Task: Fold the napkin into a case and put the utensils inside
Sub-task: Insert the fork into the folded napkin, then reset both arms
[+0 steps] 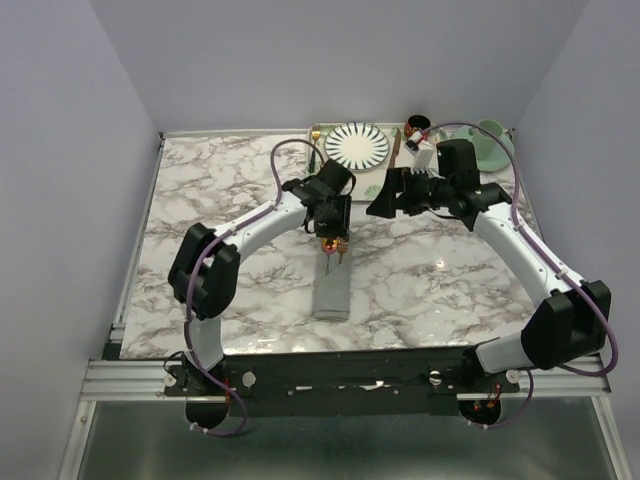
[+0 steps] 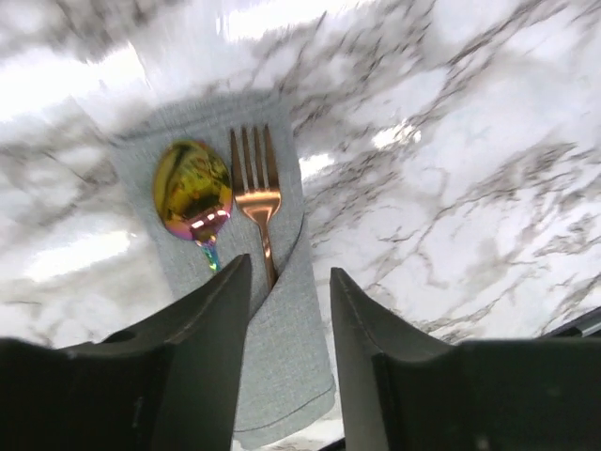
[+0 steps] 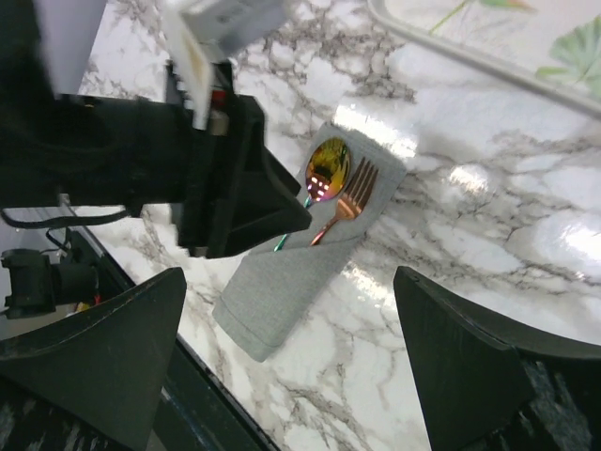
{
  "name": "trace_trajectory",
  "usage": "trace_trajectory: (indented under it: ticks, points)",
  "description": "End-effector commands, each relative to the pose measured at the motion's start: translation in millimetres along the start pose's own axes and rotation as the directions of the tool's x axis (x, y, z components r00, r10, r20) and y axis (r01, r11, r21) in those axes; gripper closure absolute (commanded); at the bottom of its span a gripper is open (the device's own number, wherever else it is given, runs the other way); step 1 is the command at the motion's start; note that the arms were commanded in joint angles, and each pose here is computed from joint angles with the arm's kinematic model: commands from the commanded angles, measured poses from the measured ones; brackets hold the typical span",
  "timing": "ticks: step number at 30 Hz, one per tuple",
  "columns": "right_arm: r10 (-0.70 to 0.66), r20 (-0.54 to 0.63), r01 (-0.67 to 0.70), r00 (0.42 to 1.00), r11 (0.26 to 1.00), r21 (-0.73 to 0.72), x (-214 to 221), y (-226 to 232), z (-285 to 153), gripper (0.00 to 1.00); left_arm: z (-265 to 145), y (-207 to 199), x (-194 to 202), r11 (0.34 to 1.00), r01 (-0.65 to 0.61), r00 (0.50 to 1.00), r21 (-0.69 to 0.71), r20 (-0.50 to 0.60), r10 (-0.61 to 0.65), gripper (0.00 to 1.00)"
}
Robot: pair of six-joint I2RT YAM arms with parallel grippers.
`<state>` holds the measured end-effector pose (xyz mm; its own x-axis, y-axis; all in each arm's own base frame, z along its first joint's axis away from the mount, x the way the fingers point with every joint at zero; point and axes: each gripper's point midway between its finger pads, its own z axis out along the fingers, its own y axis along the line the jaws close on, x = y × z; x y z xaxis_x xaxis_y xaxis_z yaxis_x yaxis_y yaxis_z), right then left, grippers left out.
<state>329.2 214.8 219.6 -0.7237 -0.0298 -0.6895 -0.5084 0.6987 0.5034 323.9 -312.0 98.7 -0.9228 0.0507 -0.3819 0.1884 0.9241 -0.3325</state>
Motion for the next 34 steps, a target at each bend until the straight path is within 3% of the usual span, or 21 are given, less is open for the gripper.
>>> trace_trajectory:
  ticks: [1, 3, 4, 9, 12, 16, 18, 20, 23, 34]
  points:
    - [-0.08, 0.005, 0.079, 0.997, 0.993, 0.087, -18.0, -14.9, -21.4, 0.0, -94.9, -10.9, -88.8, 0.99, -0.144, 0.927, 0.015, 0.353, 0.129, 0.35]
    - [-0.106, 0.018, 0.103, 0.994, 0.987, 0.124, -26.2, -23.0, -32.2, 0.0, -126.7, 9.2, -116.7, 0.991, -0.129, 0.892, 0.021, 0.439, 0.107, 0.22]
    - [-0.104, 0.011, 0.102, 0.994, 0.985, 0.138, -25.5, -25.7, -37.6, 0.0, -135.1, 7.8, -118.4, 0.985, -0.146, 0.895, 0.089, 0.435, 0.094, 0.02]
    - [-0.077, 0.051, 0.064, 0.996, 0.972, 0.228, -24.7, -53.8, -72.9, 0.0, -192.6, 94.7, -153.4, 0.994, -0.029, 0.878, 0.101, 0.478, -0.023, 0.01]
    - [-0.044, 0.05, 0.028, 0.998, 0.958, 0.287, -12.4, -76.1, -88.5, 0.0, -214.2, 141.1, -151.0, 0.995, 0.002, 0.884, 0.1, 0.465, -0.048, 0.01]
    - [-0.014, -0.007, 0.015, 1.0, 0.942, 0.336, 17.9, -94.0, -95.7, 0.0, -212.0, 194.6, -119.4, 0.996, 0.076, 0.908, 0.052, 0.41, -0.09, 0.01]
    - [-0.006, -0.041, 0.02, 0.999, 0.938, 0.346, 36.7, -98.7, -94.4, 0.0, -192.0, 228.7, -87.4, 0.984, 0.162, 0.926, -0.079, 0.357, -0.124, 0.01]
    - [0.0, -0.052, 0.018, 0.999, 0.937, 0.349, 49.7, -99.6, -94.1, 0.0, -167.7, 244.6, -52.7, 0.976, 0.176, 0.952, -0.131, 0.275, -0.134, 0.01]
    - [0.007, -0.074, 0.019, 0.997, 0.939, 0.343, 63.0, -102.0, -91.1, 0.0, -149.1, 252.9, -19.5, 0.973, 0.173, 0.961, -0.155, 0.245, -0.131, 0.01]
    - [0.007, -0.096, 0.023, 0.995, 0.952, 0.306, 95.9, -104.2, -80.8, 0.0, -152.6, 249.9, 8.8, 0.977, 0.075, 0.95, -0.2, 0.312, -0.009, 0.01]
